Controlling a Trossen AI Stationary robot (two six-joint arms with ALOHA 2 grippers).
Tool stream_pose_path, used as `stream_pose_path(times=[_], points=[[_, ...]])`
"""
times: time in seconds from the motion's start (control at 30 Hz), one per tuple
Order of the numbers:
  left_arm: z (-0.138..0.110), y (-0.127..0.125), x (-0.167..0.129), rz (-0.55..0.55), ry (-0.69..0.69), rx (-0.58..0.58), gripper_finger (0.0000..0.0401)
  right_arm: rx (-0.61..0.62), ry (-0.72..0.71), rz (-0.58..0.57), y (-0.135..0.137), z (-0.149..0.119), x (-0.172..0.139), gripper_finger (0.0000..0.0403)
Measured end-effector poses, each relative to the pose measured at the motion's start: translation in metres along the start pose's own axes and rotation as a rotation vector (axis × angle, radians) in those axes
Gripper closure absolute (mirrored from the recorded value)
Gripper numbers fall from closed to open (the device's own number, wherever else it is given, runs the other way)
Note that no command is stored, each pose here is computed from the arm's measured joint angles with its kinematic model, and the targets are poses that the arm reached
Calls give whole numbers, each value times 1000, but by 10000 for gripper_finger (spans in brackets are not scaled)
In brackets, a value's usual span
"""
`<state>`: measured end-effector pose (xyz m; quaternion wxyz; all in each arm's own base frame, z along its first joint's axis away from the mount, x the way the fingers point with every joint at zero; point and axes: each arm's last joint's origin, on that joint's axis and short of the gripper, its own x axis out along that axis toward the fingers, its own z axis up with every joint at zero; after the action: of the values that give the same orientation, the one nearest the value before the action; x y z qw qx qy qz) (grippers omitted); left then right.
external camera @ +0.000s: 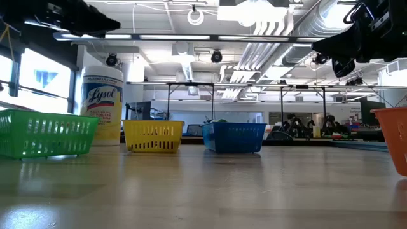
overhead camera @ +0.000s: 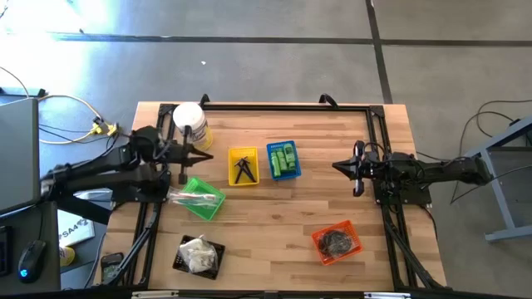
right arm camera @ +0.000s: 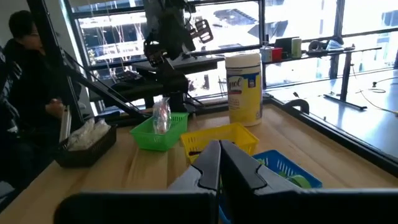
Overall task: Pick & Place Travel size toiletries
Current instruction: Return to Home Position
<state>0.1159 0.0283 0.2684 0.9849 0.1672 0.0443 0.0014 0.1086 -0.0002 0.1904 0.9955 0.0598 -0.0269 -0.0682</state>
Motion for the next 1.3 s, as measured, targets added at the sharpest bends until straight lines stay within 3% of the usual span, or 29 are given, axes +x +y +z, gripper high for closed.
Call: stream_pose_path(times=[0.27, 0.57, 0.83, 1.3], points=[[-28, -3, -11, -40, -80, -61, 401, 21, -26, 82, -1, 4, -2, 399], [-69, -16, -10, -71, -54, -167, 401, 77, -36, 53, -4, -13, -4, 399], [-90, -28, -15, -76, -95, -150, 401, 89, -34, 55, -4, -13, -5, 399], [-89, -30, -20, -76, -161, -168, 401, 108, -33, 56, -4, -14, -5, 399]])
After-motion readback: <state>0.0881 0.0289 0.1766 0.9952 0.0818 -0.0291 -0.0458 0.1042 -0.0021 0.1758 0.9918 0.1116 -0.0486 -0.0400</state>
